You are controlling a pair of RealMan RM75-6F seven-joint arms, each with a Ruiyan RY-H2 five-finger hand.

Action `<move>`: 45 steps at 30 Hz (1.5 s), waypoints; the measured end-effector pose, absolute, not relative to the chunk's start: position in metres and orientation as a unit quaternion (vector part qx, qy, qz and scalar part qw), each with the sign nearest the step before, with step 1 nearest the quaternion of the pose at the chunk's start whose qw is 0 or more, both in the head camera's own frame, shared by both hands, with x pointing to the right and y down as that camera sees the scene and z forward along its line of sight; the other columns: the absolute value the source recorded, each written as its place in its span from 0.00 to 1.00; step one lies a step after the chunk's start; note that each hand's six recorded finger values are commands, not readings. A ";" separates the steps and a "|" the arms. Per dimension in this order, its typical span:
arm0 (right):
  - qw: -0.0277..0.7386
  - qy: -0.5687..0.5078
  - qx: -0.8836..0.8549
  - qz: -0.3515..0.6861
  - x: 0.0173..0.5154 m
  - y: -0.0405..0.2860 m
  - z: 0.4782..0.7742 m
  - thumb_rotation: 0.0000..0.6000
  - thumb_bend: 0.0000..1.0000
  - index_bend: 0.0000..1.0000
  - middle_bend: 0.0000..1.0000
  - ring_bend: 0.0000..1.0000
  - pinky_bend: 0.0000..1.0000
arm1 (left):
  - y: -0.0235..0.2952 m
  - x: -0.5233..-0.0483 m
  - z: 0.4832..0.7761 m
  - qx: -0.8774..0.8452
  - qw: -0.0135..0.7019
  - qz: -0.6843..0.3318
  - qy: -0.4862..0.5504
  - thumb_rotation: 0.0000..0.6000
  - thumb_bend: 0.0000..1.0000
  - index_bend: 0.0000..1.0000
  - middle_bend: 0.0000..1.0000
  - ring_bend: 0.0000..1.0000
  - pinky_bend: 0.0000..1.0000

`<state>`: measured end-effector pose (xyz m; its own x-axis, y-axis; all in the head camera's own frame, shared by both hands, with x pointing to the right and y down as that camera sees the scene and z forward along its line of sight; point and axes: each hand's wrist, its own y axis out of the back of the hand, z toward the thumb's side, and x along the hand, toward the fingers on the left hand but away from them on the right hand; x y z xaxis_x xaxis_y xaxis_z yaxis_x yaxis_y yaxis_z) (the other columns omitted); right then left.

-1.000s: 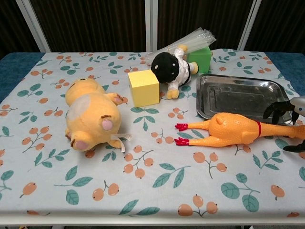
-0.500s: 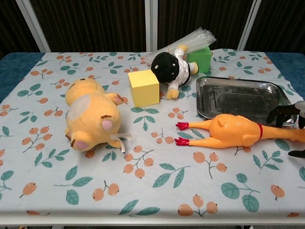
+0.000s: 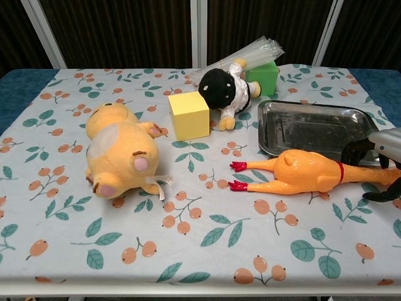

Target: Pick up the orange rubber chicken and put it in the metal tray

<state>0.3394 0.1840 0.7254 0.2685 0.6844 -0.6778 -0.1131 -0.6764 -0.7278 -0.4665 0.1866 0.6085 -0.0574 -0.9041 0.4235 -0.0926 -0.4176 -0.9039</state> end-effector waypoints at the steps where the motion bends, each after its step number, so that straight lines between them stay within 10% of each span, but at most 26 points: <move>1: 0.351 -0.197 -0.716 0.571 0.339 0.184 0.726 1.00 0.17 0.38 0.41 0.31 0.48 | 0.187 -0.467 0.609 -0.596 0.341 -0.595 0.418 1.00 0.07 0.34 0.33 0.23 0.25; 25: 0.437 -0.253 -0.711 0.490 0.330 0.152 0.676 1.00 0.33 0.86 0.72 0.66 0.90 | 0.171 -0.459 0.597 -0.607 0.358 -0.569 0.422 1.00 0.07 0.34 0.33 0.23 0.25; 45: 0.579 -0.250 -0.696 0.344 0.251 0.051 0.571 1.00 0.33 0.89 0.74 0.68 0.93 | 0.063 -0.375 0.596 -0.764 0.264 -0.390 0.442 1.00 0.07 0.25 0.27 0.23 0.26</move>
